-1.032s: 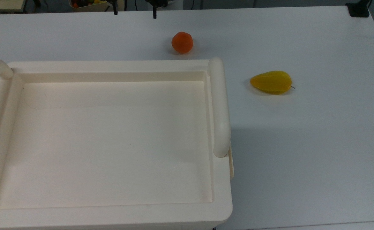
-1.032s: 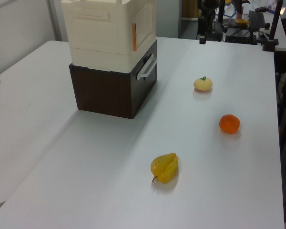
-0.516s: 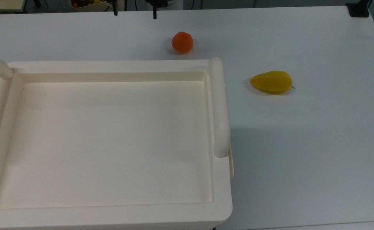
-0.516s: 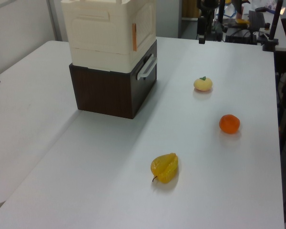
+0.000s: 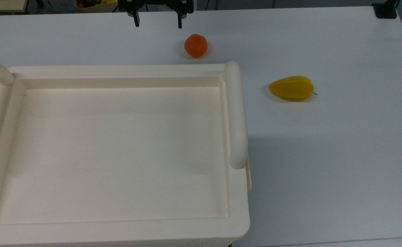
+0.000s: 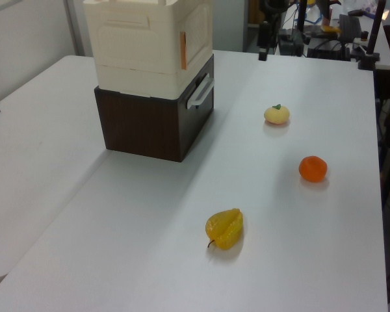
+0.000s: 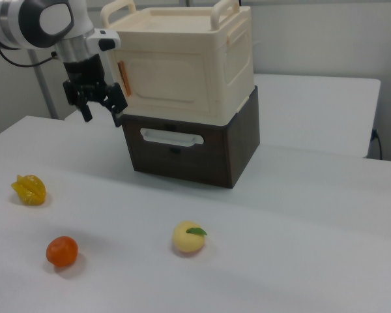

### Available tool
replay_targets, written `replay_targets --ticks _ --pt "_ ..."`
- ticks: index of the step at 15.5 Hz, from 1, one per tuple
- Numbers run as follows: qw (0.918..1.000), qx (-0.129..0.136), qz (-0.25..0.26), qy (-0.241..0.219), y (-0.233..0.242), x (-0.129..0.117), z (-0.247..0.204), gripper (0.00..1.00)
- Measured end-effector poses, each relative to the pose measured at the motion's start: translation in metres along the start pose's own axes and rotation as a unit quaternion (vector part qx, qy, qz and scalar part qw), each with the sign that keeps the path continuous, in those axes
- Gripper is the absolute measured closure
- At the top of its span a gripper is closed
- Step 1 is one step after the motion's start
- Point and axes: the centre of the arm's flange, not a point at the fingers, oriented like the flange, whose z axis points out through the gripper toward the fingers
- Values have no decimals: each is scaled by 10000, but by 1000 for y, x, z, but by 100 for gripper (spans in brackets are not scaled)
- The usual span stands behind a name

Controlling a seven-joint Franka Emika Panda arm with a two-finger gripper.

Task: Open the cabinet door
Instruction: 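Move the open gripper toward the orange handle of the cabinet door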

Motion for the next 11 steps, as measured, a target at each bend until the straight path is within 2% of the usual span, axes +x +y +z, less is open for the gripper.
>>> replay_targets --ticks 4,11 --pt "9968 56 -237 766 -31 26 -2 0" --pt "9812 117 -278 1908 -50 61 -7 0"
